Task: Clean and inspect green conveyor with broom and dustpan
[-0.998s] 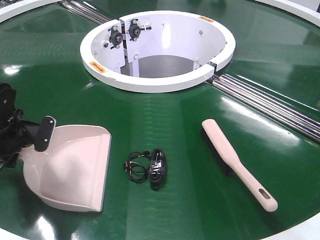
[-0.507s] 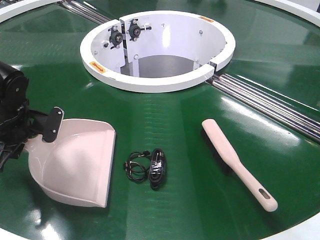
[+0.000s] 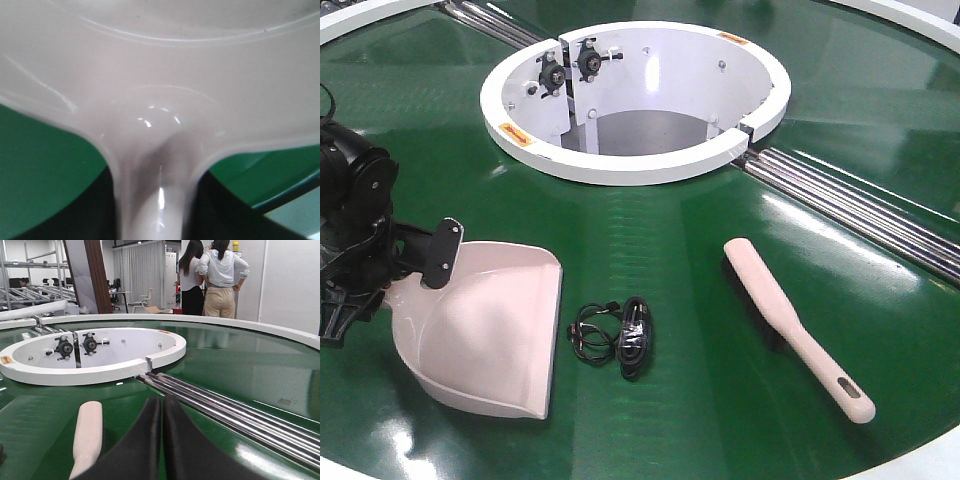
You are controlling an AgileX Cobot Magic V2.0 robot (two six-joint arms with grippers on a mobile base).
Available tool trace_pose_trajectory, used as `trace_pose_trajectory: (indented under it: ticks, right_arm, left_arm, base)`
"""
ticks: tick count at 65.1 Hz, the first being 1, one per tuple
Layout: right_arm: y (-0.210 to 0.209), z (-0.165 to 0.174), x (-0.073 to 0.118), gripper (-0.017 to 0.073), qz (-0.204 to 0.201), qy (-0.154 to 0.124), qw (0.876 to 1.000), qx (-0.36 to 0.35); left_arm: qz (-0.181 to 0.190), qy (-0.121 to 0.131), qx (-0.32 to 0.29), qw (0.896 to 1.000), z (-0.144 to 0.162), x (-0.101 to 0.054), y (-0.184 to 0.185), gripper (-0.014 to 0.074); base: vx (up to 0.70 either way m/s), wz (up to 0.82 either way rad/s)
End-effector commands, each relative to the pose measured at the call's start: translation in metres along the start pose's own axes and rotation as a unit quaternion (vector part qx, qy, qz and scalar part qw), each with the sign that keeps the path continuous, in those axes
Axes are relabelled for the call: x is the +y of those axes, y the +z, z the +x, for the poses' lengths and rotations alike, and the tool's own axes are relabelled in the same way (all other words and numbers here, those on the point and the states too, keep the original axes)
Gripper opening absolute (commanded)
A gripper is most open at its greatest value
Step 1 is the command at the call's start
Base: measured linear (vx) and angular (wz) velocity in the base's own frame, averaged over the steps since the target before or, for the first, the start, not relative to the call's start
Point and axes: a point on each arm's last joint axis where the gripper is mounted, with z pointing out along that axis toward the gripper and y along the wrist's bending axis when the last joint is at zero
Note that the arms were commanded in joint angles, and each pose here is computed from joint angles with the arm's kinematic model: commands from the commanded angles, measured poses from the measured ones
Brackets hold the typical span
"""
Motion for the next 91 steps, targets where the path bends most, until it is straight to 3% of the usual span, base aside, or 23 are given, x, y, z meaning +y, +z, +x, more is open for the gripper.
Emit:
trace_pose_trajectory:
  ticks: [1, 21, 91]
  right_arm:
    - [-0.001, -0.007, 0.001, -0.0008, -0.002, 0.0, 0.999, -0.043]
    - [-0.001, -0.007, 0.001, -0.0008, -0.002, 0.0, 0.999, -0.043]
    - [-0.001, -0.007, 0.001, -0.0008, -0.002, 0.0, 0.999, -0.042]
  left_arm:
    - [-0.033, -0.017, 0.001, 0.999, 0.006, 0.003, -0.02, -0.0007]
    - [-0.04, -0.003, 0.014, 0.999, -0.006, 0.004, -0.019, -0.0007]
    - [-0.018, -0.009, 0.022, 1.0, -0.004, 0.0, -0.019, -0.0007]
  base:
    - [0.0, 0.0]
    - [0.0, 0.0]
    - [0.0, 0.0]
